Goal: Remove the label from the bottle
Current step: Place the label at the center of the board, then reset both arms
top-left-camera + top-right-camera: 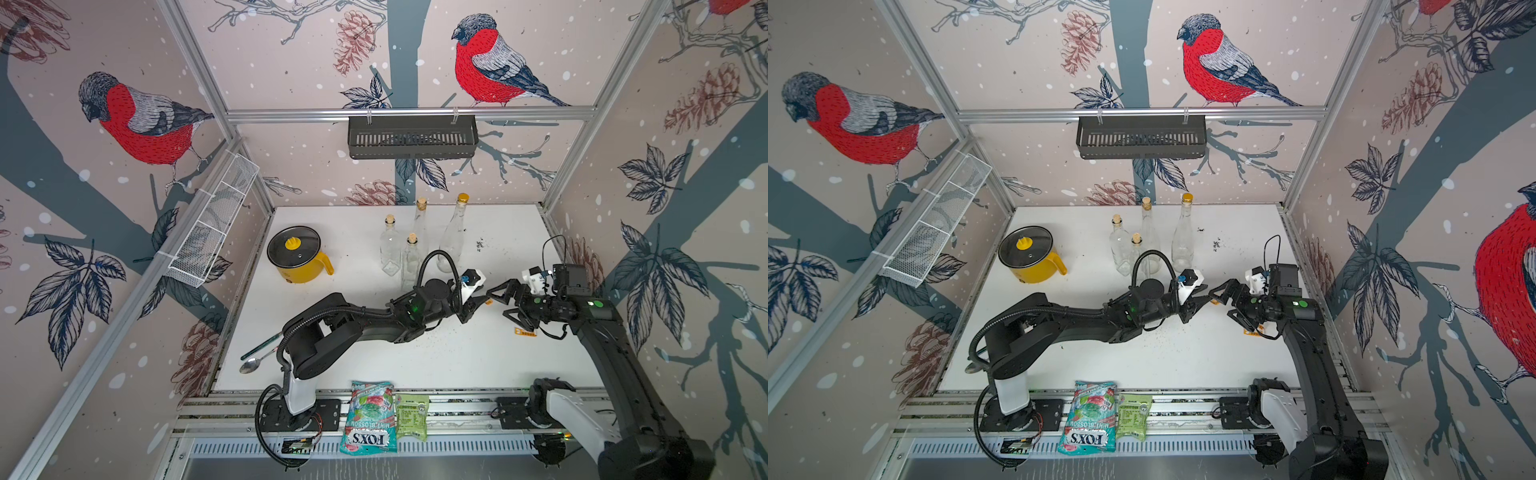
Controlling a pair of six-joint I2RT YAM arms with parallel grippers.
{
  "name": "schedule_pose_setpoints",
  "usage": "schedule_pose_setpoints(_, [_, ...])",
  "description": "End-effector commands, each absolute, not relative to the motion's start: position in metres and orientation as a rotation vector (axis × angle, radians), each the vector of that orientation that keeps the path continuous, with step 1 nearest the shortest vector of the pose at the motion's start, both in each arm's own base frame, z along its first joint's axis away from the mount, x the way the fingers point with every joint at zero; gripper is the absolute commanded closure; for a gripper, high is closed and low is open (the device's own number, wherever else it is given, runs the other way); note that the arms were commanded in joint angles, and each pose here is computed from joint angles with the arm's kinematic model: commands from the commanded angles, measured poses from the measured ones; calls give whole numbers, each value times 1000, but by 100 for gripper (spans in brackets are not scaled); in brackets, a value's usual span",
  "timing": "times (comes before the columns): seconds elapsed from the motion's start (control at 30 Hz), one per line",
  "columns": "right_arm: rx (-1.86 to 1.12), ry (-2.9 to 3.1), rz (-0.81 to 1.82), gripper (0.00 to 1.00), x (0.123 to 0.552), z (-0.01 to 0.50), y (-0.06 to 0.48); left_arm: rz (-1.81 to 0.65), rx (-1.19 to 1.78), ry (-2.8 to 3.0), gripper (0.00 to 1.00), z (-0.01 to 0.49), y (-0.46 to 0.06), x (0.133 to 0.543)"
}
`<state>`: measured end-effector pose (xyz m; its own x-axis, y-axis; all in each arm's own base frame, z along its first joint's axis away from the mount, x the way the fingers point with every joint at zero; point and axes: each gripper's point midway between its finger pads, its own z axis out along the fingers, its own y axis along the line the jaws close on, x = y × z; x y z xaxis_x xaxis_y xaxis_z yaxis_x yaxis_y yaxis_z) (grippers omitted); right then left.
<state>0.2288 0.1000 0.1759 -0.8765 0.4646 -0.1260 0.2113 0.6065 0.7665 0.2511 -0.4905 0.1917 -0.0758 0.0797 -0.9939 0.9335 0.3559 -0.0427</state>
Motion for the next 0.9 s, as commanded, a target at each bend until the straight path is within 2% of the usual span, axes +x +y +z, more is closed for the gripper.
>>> schedule_pose_setpoints(0.0, [549, 2514, 1125, 7, 229, 180, 97, -974, 955, 1434, 63, 203, -495, 254])
schedule_pose_setpoints(0.13, [550, 2503, 1050, 7, 234, 187, 88, -1015, 993, 1440, 63, 199, -499, 252])
schedule_pose_setpoints(0.23, [555, 2467, 922, 7, 244, 194, 71, -1030, 1021, 1430, 57, 206, -494, 243])
schedule_pose_setpoints(0.4, [476, 2268, 766, 6, 281, 232, 45, -1003, 1092, 1432, 21, 225, -465, 221])
schedule_pose_setpoints(0.47, [413, 2181, 736, 0, 297, 246, 41, -987, 1119, 1405, 1, 240, -452, 208])
schedule_pose_setpoints(0.57, [303, 2058, 660, 1, 324, 267, 36, -909, 1134, 1402, 1, 264, -429, 199])
schedule_pose_setpoints(0.67, [225, 1962, 466, 1, 351, 272, 22, -773, 1090, 1406, 1, 294, -396, 203])
schedule_pose_setpoints(0.87, [126, 1920, -30, 0, 399, 236, -3, -412, 701, 1506, 1, 339, -302, 266])
